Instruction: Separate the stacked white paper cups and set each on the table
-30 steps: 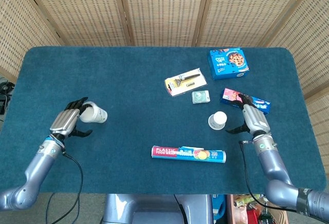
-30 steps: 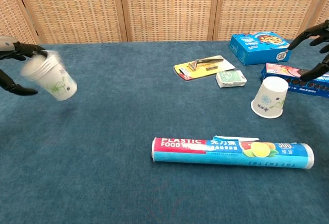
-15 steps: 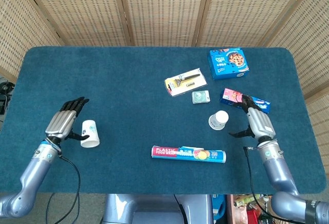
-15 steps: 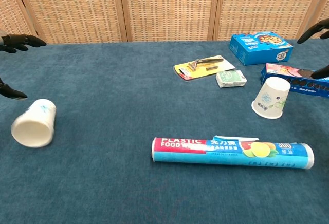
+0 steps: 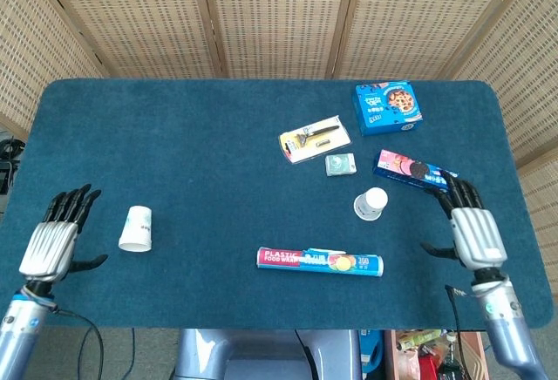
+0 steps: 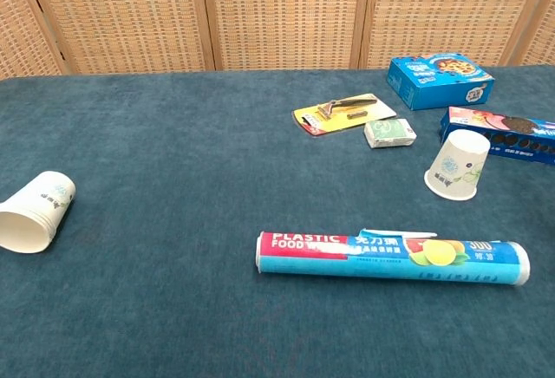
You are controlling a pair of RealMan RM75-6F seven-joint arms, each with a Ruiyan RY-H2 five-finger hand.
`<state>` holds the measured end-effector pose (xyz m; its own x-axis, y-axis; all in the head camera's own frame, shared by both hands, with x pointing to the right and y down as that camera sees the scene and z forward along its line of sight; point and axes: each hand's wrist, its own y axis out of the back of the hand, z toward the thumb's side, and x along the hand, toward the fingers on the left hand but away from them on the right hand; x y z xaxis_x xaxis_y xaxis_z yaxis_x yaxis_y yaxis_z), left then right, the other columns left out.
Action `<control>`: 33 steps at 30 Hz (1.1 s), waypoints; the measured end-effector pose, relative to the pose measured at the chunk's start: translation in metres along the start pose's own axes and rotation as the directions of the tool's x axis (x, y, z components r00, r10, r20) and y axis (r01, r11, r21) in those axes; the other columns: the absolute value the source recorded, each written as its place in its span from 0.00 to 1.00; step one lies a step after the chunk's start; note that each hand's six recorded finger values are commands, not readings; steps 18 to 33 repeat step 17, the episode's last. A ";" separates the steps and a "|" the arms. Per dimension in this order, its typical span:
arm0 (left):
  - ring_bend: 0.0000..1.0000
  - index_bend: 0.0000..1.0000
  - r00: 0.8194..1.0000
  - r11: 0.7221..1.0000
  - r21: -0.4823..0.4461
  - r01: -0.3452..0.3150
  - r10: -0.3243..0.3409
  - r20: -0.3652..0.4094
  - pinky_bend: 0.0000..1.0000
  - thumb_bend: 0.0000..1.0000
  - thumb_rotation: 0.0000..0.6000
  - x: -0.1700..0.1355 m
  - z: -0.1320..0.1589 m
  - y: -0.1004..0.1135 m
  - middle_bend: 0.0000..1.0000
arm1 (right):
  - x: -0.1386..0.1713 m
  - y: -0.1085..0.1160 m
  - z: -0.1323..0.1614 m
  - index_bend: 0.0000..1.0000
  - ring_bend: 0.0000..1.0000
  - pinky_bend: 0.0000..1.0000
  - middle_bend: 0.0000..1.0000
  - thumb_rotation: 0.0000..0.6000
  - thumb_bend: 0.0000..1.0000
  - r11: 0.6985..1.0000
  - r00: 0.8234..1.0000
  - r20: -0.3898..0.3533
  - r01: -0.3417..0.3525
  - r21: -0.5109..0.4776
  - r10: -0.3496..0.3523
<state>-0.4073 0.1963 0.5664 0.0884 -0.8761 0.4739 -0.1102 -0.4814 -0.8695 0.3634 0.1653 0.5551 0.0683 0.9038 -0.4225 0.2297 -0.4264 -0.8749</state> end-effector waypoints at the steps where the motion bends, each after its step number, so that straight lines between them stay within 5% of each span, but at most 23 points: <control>1: 0.00 0.00 1.000 1.000 0.008 -0.006 0.006 -0.001 0.00 0.13 1.00 -0.007 -0.003 -0.001 0.00 | 0.007 -0.001 -0.006 0.22 0.00 0.09 0.00 1.00 0.18 1.000 1.000 0.005 0.007 0.009 -0.007; 11: 0.00 0.00 0.999 0.999 0.041 -0.011 0.013 -0.040 0.00 0.13 1.00 -0.059 -0.026 -0.019 0.00 | 0.053 -0.007 -0.035 0.22 0.00 0.09 0.00 1.00 0.18 0.998 0.998 0.018 0.053 0.029 -0.054; 33: 0.00 0.00 0.999 0.999 0.046 -0.029 0.030 -0.036 0.00 0.13 1.00 -0.067 -0.027 -0.018 0.00 | 0.063 -0.013 -0.039 0.22 0.00 0.09 0.00 1.00 0.18 0.998 0.998 0.017 0.065 -0.004 -0.064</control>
